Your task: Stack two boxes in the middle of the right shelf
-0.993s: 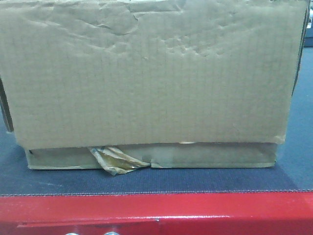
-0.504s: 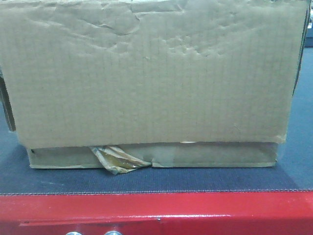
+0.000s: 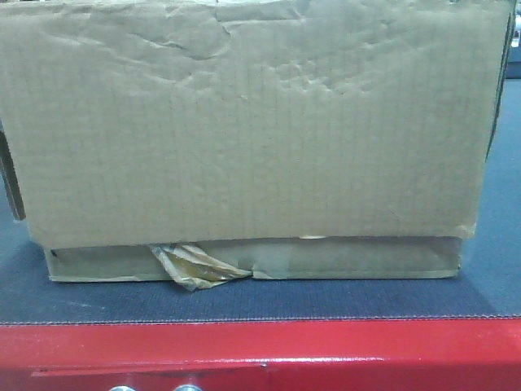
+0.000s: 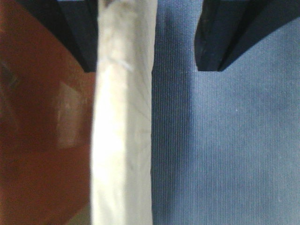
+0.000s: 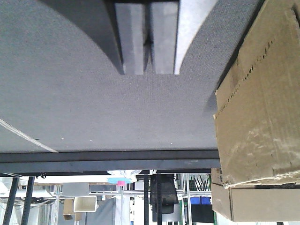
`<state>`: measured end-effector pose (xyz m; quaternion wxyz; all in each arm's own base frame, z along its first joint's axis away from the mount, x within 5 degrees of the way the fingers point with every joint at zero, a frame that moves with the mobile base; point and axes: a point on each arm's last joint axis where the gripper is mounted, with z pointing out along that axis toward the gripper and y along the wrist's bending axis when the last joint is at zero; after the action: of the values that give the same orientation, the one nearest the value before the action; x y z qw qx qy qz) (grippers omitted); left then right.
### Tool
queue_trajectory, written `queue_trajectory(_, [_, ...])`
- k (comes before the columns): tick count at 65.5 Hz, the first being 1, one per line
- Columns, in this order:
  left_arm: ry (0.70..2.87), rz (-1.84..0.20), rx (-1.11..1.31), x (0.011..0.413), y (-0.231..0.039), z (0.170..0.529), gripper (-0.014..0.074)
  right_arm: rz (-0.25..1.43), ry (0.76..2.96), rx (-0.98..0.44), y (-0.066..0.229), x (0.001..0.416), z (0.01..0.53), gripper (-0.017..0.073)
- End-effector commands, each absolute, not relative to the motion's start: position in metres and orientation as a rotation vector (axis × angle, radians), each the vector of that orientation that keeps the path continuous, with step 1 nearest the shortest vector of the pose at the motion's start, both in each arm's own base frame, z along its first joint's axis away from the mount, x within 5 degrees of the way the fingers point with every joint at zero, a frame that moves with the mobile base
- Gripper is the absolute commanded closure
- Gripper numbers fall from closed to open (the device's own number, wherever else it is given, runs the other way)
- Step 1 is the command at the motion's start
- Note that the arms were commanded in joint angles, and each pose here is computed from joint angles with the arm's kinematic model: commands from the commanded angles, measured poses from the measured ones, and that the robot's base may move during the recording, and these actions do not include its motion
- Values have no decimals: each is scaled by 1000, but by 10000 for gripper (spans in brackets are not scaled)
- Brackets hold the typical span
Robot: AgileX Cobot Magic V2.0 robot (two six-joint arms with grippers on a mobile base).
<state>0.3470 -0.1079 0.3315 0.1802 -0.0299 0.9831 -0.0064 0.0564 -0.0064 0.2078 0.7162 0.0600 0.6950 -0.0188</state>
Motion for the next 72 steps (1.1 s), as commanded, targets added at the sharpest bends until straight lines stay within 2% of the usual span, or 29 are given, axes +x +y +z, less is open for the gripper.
queue_trajectory(1, [2780,-26,-93,345,-110,331,285,-46,1514,132,-6,56,210,722])
queue_trajectory(18, [2779,-31,-101,345,-110,332,285,-45,1509,131,-6,56,210,722])
queue_trajectory(24, [2779,-31,-102,345,-110,332,285,-14,1441,152,-6,55,216,722])
queue_trajectory(34, [2780,-36,-103,345,-110,332,285,18,1456,162,-4,46,261,722])
queue_trajectory(44, [2781,-38,-103,345,-110,332,285,28,1682,172,-3,49,296,722])
queue_trajectory(59, [2781,-38,-103,345,-110,332,285,44,2164,209,-6,91,316,722])
queue_trajectory(72, [2779,-31,-102,345,-110,332,285,75,2287,236,-8,127,311,722])
